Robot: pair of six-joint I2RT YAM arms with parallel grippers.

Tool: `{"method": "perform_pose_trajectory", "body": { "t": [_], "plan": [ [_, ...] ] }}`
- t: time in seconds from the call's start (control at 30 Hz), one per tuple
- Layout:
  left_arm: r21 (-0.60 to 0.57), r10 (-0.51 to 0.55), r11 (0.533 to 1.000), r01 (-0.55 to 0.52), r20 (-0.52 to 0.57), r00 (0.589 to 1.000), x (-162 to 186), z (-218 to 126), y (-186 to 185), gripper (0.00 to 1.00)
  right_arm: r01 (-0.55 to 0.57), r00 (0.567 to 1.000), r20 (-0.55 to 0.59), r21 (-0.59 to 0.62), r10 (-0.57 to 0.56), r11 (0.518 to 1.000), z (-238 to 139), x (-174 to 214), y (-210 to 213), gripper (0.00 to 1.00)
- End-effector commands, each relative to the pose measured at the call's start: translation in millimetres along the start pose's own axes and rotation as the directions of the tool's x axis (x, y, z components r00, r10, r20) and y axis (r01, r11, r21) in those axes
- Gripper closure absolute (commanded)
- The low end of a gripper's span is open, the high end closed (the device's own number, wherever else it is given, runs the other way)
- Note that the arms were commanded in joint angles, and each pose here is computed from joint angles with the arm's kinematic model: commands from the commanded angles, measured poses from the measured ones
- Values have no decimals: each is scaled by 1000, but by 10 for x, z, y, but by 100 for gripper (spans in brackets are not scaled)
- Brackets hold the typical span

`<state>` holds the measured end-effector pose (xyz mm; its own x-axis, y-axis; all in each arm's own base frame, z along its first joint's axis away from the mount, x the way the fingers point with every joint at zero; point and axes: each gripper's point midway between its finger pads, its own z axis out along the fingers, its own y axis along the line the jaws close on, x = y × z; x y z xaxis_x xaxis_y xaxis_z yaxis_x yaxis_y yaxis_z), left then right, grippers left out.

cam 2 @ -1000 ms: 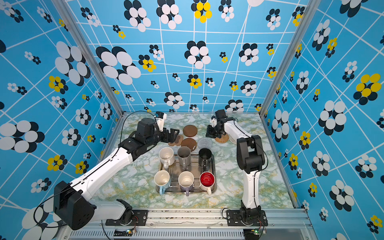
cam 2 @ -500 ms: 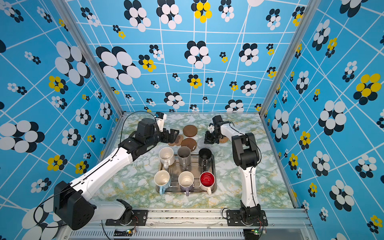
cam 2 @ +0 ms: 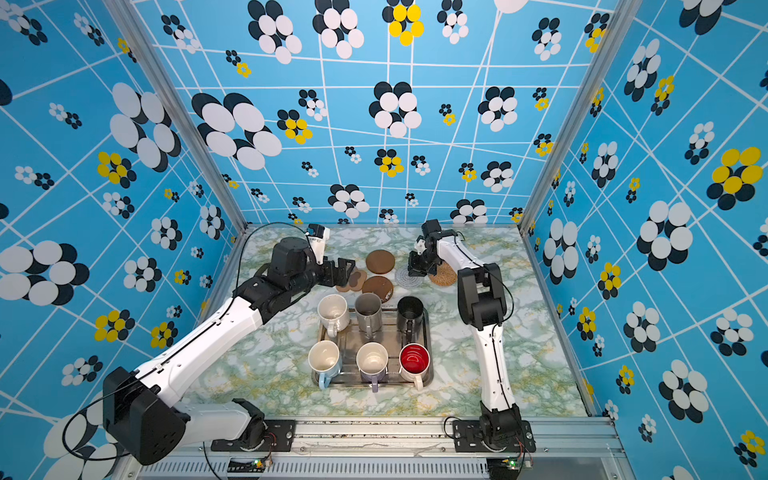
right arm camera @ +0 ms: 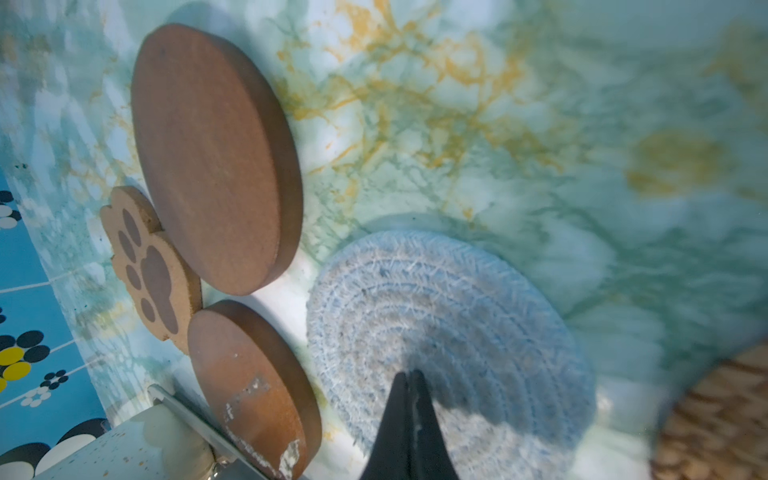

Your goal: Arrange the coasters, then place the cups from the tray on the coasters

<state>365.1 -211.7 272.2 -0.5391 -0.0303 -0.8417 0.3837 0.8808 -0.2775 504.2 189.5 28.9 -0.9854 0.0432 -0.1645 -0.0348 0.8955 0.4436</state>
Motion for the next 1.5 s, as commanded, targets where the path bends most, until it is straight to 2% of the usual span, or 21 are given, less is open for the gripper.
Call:
{"method": "perform_pose_trajectory", "body": {
  "t": [0.0,0.17,0.57,0.7,0.8,0.87,1.0,1.23,1.33,1.47],
  "plan": [
    [-20,19,1000,-19,-11,1000,68,-39,36,5,-56,997,-45,75,59,996,65,67,-378,100],
    [-19,17,1000,-17,-15,1000,74,-21,34,5,-79,996,-25,65,81,995,-8,-8,-487,100],
    [-14,12,1000,-12,-25,1000,88,23,25,5,-70,998,-1,-23,70,997,-108,-117,-302,100],
    [-51,20,998,-22,-32,999,68,42,81,5,-51,996,67,-66,56,996,-367,-243,-117,99],
    [-110,50,992,-58,-72,996,37,103,170,5,-14,988,149,-104,29,994,-698,-381,92,92],
    [-135,82,986,-100,-134,988,22,188,210,4,20,977,212,-146,12,989,-958,-464,270,83],
    [-181,121,967,-177,-282,952,9,461,321,3,86,946,324,-189,-20,978,-1470,-503,560,77],
    [-247,150,910,-333,-551,821,209,1069,630,3,132,899,438,-242,-13,961,-1937,-307,764,69],
    [-270,157,880,-391,-611,776,304,1293,798,3,134,889,458,-231,-13,964,-2028,-184,751,66],
    [-266,150,881,-391,-626,765,417,1538,938,3,123,890,457,-246,3,961,-1988,5,701,61]
  ]
}}
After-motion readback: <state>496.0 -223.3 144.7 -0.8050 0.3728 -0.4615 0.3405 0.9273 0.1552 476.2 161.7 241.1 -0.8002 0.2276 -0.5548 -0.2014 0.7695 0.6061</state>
